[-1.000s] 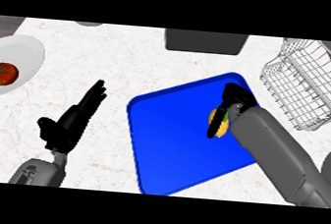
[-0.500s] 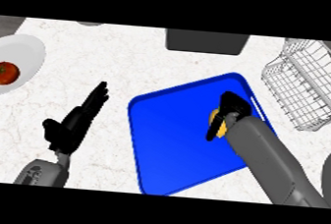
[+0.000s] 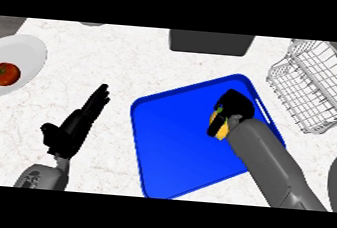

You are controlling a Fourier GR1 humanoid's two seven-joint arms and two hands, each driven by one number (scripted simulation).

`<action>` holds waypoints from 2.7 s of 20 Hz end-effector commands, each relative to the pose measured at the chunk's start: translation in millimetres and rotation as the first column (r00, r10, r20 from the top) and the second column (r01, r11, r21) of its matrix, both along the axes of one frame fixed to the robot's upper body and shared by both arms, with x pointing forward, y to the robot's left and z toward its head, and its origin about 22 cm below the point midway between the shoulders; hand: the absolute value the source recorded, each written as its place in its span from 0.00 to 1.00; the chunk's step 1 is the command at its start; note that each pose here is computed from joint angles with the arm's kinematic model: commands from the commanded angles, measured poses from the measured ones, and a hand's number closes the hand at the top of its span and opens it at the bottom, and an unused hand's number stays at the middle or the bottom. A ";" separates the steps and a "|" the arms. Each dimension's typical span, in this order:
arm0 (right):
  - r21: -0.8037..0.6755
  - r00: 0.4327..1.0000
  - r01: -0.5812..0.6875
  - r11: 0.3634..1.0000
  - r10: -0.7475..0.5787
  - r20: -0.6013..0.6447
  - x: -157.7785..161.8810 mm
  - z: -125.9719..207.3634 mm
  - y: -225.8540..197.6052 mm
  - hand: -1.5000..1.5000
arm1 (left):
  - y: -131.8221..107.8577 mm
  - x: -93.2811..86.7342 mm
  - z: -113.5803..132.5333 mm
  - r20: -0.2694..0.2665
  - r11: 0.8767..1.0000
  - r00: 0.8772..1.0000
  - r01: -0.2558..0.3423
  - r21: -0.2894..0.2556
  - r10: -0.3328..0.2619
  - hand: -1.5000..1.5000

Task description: Pick the lemon from the tray and place it in the tiered basket

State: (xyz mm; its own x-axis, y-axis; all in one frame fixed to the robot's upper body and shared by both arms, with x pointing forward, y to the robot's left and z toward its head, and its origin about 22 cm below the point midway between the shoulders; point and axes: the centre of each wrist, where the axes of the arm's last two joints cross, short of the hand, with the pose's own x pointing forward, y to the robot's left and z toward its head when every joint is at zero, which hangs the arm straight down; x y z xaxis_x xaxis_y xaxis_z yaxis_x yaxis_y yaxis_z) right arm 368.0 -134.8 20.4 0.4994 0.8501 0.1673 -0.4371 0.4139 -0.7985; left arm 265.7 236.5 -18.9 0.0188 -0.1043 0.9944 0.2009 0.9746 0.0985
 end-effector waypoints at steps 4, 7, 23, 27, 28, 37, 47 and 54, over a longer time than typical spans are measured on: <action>-0.032 0.999 -0.008 0.999 0.010 0.051 4.6 9.2 5.3 1.00 | -5.4 -4.2 -9.0 -0.007 1.000 1.000 -0.021 -0.015 0.021 0.50; -0.144 0.960 0.274 0.951 -0.261 0.102 -33.0 -24.4 -86.4 1.00 | 14.6 2.6 0.4 -0.023 0.995 0.995 -0.102 -0.004 0.102 0.50; 0.154 0.508 0.538 0.829 -0.464 0.726 -118.3 105.8 -212.8 1.00 | 38.1 -24.9 -15.6 -0.052 0.989 0.988 -0.145 0.006 0.145 0.50; 0.143 0.491 0.527 0.838 -0.437 0.753 -156.5 155.3 -208.3 1.00 | 34.4 -11.2 2.7 -0.017 0.997 0.997 -0.078 0.012 0.078 0.50; 0.127 0.483 0.545 0.829 -0.434 0.760 -160.5 175.5 -214.2 1.00 | 15.8 -12.5 -3.5 -0.012 0.998 0.998 -0.069 -0.002 0.069 0.50; 0.225 0.410 0.584 0.780 -0.523 0.747 -136.6 253.6 -215.0 1.00 | 0.3 7.5 6.2 -0.006 1.000 1.000 0.003 -0.001 -0.003 0.50; 0.260 0.443 0.581 0.771 -0.568 0.694 -41.8 266.3 -232.1 1.00 | -22.3 13.7 -7.7 -0.003 1.000 1.000 0.019 -0.012 -0.019 0.50; 0.271 0.490 0.549 0.791 -0.567 0.663 16.2 245.1 -231.7 1.00 | -22.9 1.3 -8.2 -0.007 0.999 0.999 0.042 -0.007 -0.042 0.50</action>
